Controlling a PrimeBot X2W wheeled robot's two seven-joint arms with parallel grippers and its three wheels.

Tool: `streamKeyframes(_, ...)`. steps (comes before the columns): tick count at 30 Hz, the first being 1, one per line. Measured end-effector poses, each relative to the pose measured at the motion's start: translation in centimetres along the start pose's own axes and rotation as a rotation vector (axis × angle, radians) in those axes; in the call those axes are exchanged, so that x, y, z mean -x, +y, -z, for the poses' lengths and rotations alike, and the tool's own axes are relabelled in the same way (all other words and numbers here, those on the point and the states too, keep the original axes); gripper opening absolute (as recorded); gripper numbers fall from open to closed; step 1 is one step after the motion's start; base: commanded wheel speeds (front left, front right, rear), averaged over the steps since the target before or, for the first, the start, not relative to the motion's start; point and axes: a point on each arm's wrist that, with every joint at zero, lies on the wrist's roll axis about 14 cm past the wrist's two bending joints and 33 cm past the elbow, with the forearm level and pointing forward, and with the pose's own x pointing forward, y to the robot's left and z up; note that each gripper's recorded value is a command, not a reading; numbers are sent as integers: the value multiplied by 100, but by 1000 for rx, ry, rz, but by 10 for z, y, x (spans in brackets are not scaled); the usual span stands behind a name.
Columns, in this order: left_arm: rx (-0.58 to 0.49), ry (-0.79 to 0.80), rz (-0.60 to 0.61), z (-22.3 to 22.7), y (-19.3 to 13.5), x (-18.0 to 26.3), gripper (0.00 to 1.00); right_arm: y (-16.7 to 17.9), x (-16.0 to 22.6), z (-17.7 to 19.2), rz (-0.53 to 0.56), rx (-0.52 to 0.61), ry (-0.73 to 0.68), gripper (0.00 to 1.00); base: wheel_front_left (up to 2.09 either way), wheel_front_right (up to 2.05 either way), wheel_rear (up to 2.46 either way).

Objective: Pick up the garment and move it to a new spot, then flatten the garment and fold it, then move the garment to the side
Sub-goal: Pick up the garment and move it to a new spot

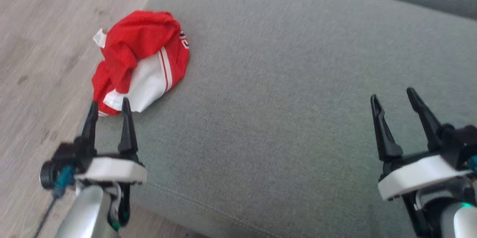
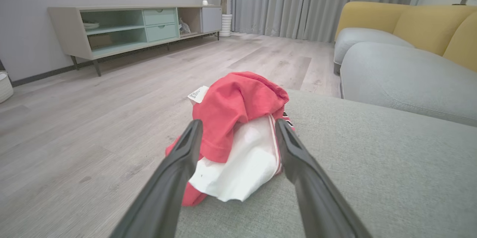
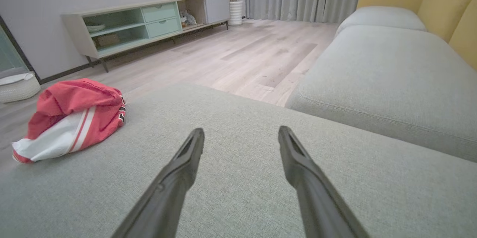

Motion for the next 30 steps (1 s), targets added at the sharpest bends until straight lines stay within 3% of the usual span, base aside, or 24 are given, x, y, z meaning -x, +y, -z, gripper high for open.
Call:
streamKeyframes(7, -8, 137, -25, 33, 16, -38, 100, -3, -29, 20, -22, -4, 70, 100, 0, 0, 0)
streamKeyframes(18, 2, 525, -52, 114, 22, -67, 100, -27, -45, 47, 17, -39, 135, 100, 0, 0, 0)
streamKeyframes(19, 8, 562, -47, 122, 19, -68, 0, -32, -43, 50, 34, -41, 142, 100, 0, 0, 0)
streamKeyframes(24, 2, 533, -43, 115, 17, -78, 0, -41, -39, 49, 60, -36, 140, 100, 0, 0, 0)
streamKeyframes(30, -5, 377, -35, 78, 27, -84, 0, -37, -33, 24, 61, -20, 60, 100, 0, 0, 0)
